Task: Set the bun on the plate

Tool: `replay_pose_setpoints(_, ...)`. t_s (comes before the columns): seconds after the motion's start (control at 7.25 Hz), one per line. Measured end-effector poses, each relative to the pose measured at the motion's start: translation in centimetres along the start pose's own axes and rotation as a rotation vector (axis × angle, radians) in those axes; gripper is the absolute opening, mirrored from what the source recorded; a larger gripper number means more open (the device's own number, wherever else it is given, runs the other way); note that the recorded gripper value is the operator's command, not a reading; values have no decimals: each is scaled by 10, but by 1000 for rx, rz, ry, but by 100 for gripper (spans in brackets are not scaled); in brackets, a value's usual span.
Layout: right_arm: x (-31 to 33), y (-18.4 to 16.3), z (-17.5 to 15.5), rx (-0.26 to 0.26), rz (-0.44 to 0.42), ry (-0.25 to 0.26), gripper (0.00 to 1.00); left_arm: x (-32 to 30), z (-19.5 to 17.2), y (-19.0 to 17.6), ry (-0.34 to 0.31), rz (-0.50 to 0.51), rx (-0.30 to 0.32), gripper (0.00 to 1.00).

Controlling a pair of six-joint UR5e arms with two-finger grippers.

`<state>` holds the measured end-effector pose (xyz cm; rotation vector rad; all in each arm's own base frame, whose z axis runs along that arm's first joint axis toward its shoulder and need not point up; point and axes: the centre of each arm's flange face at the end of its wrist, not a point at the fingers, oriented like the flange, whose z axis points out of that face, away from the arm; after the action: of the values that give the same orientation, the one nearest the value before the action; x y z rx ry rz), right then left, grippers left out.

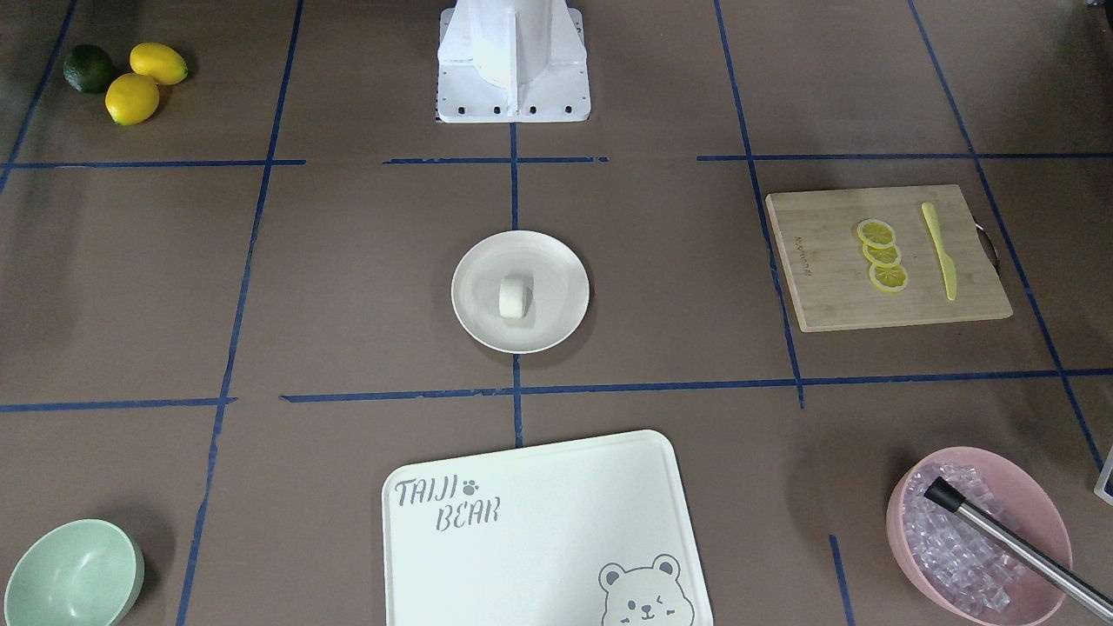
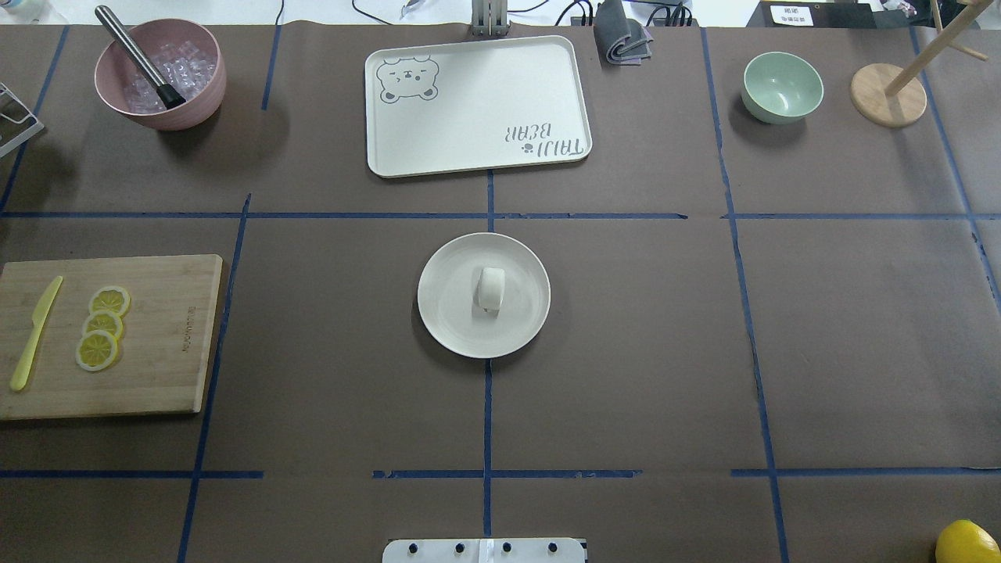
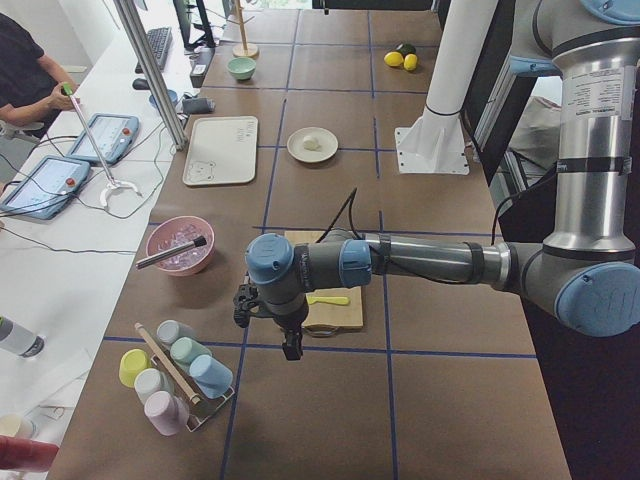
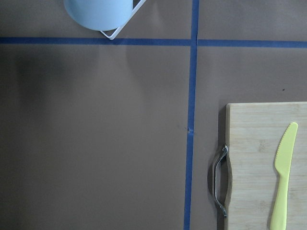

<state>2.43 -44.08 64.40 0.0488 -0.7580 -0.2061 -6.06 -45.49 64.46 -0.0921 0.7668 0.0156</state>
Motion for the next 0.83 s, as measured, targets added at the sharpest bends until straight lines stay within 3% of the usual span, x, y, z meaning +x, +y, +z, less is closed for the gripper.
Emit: replay_pose_setpoints(0.83,5,1,6,-5,6,-5,100,6,-2,-3,2,18,7,100)
